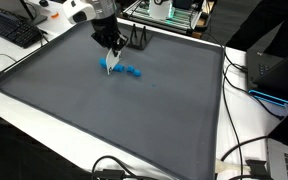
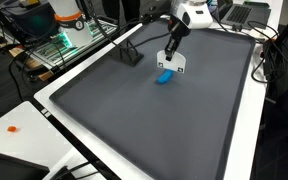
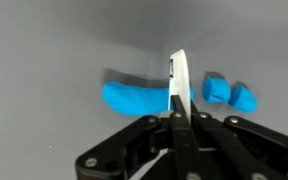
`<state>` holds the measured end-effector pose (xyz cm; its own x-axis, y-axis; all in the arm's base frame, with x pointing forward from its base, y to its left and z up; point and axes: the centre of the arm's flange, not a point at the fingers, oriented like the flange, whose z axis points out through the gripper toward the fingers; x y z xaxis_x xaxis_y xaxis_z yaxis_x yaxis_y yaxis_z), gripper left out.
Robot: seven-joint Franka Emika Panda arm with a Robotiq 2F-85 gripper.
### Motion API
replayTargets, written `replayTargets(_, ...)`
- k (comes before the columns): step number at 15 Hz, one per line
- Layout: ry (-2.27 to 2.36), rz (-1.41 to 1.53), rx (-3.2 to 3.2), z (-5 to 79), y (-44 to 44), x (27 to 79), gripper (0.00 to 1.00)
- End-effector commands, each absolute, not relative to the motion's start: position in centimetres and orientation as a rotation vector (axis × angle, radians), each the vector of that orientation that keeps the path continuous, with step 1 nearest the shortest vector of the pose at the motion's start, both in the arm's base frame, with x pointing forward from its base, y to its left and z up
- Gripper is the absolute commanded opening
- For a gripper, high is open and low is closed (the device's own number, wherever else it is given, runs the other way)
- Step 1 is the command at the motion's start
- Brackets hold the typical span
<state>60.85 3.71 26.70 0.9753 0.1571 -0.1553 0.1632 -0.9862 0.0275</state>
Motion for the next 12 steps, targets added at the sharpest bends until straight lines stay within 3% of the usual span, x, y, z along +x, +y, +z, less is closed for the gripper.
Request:
replayTargets(1,0.28,-0.235,3.07,25.3,3.3,60.6,0.01)
replayTargets(12,0.279,-0.27,3.071,23.4,3.2,60.3,0.01)
